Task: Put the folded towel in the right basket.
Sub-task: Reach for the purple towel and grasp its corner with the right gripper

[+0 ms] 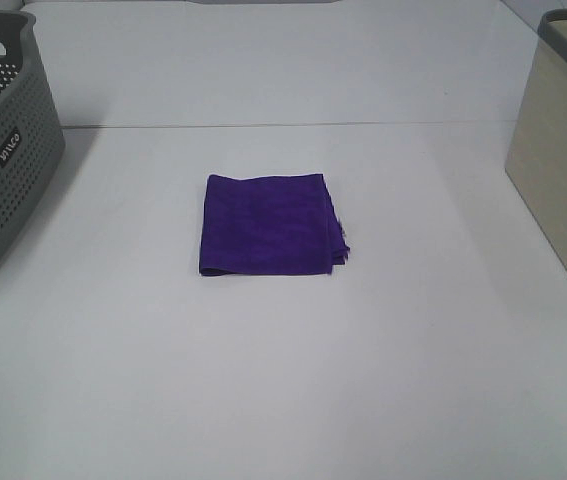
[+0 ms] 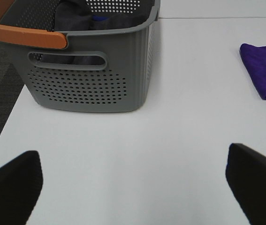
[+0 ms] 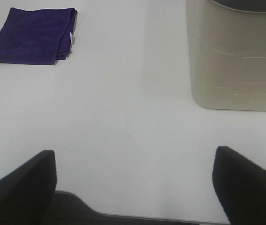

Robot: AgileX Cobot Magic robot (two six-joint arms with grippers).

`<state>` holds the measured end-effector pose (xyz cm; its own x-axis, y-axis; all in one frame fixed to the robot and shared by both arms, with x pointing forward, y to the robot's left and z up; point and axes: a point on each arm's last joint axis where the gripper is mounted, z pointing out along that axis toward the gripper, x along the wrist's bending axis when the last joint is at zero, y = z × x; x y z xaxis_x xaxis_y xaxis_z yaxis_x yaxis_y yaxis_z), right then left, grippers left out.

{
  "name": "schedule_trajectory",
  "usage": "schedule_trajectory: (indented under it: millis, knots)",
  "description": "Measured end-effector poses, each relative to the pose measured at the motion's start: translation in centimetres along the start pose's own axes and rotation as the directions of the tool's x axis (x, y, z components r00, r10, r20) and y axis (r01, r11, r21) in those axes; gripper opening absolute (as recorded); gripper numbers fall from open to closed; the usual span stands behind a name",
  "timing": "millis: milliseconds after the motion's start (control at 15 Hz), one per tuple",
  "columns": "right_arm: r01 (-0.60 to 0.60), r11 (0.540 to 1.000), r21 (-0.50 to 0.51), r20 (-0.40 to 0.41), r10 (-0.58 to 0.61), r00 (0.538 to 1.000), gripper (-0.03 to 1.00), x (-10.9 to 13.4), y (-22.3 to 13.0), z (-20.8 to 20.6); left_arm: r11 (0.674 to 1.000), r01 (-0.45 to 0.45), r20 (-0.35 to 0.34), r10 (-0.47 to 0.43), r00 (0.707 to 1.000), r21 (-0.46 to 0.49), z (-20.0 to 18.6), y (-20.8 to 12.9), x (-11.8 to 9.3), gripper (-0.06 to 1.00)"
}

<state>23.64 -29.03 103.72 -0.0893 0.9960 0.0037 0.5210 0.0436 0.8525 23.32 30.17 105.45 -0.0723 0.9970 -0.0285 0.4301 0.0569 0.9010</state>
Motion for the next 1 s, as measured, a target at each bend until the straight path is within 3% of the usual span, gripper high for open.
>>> schedule_trajectory:
  millis: [200, 467, 1000]
  knots:
    - [0.000, 1.000, 0.000, 0.000, 0.000, 1.000, 0.87, 0.00, 0.00, 0.00, 1.000, 0.000, 0.000, 0.000, 1.000, 0.000, 0.00, 0.00, 0.00, 0.99]
    - [-0.003, 1.000, 0.001, 0.011, 0.003, 1.000, 0.97, -0.10, -0.01, 0.00, 1.000, 0.000, 0.000, 0.000, 1.000, 0.000, 0.00, 0.00, 0.00, 0.99]
    - [-0.003, 1.000, 0.002, 0.017, 0.003, 1.000, 0.98, -0.15, -0.02, 0.00, 1.000, 0.000, 0.000, 0.000, 1.000, 0.000, 0.00, 0.00, 0.00, 0.99]
